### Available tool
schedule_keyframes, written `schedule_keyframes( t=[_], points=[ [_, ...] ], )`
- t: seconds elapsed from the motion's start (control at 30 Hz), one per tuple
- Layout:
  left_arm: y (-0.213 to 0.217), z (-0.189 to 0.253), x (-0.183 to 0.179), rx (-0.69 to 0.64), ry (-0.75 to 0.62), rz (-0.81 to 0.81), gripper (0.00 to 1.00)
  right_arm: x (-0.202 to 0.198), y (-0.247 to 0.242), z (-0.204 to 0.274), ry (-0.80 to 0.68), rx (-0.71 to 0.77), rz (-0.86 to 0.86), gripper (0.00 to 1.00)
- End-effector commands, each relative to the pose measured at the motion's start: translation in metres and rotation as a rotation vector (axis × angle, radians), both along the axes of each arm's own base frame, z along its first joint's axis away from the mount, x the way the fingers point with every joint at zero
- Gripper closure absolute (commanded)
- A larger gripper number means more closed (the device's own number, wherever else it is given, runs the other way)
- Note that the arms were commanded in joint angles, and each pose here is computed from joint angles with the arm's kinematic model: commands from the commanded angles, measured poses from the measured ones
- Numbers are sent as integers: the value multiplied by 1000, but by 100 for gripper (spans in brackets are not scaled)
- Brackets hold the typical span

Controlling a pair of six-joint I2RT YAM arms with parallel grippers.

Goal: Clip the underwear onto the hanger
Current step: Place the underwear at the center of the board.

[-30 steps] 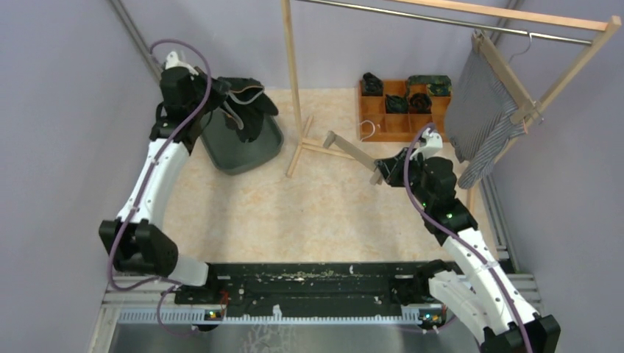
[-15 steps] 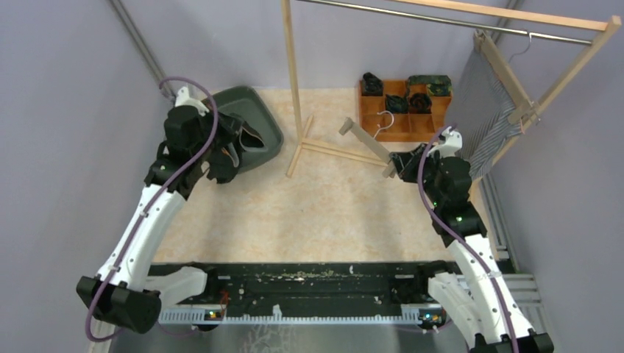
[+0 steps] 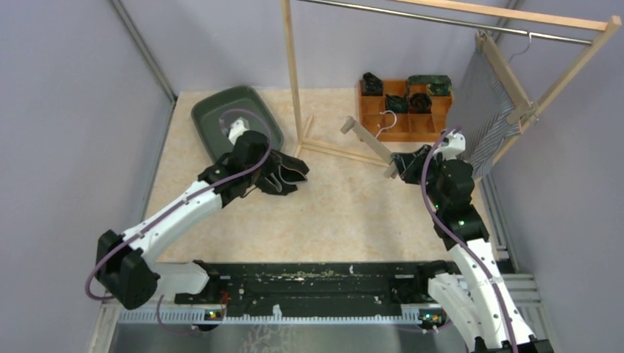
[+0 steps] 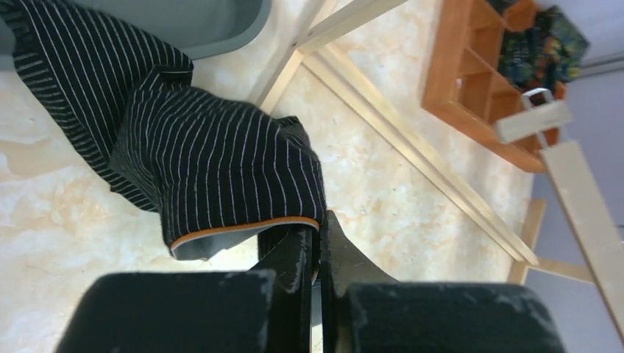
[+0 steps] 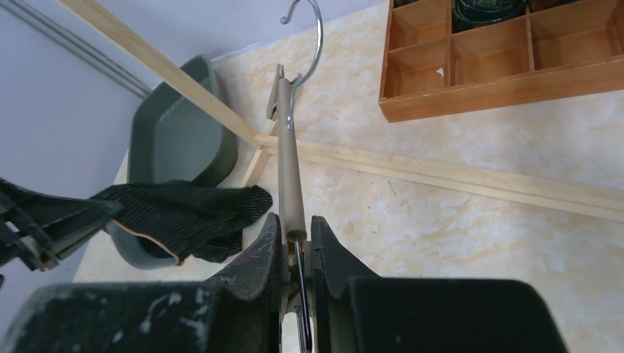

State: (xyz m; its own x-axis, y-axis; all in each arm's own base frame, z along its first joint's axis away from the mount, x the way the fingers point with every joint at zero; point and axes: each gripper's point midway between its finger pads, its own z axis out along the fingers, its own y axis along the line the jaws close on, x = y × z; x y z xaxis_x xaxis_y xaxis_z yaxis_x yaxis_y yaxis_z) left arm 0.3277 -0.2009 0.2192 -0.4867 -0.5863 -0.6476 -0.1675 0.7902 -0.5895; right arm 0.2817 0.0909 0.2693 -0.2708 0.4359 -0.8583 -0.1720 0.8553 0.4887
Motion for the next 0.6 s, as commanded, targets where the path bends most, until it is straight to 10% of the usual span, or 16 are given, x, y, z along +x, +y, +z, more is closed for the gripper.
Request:
schedule_keyframes(
  t=[0.0,0.33,0.47,0.57],
  points=[
    [-21,-16,17,-53,30,74,100,-1,-10,33,-98,14,-49,100],
    [-127,-49,52,-119,75,-87,91,-5,-30,45,-117,-28,-140,100],
    [-156,-43,55,-157,45,-184,40,-4,-34,39,-101,-49,-154,100],
    [-149,-45,48,-123,48,-201,24,-5,-36,37,-97,-56,-162,100]
  ],
)
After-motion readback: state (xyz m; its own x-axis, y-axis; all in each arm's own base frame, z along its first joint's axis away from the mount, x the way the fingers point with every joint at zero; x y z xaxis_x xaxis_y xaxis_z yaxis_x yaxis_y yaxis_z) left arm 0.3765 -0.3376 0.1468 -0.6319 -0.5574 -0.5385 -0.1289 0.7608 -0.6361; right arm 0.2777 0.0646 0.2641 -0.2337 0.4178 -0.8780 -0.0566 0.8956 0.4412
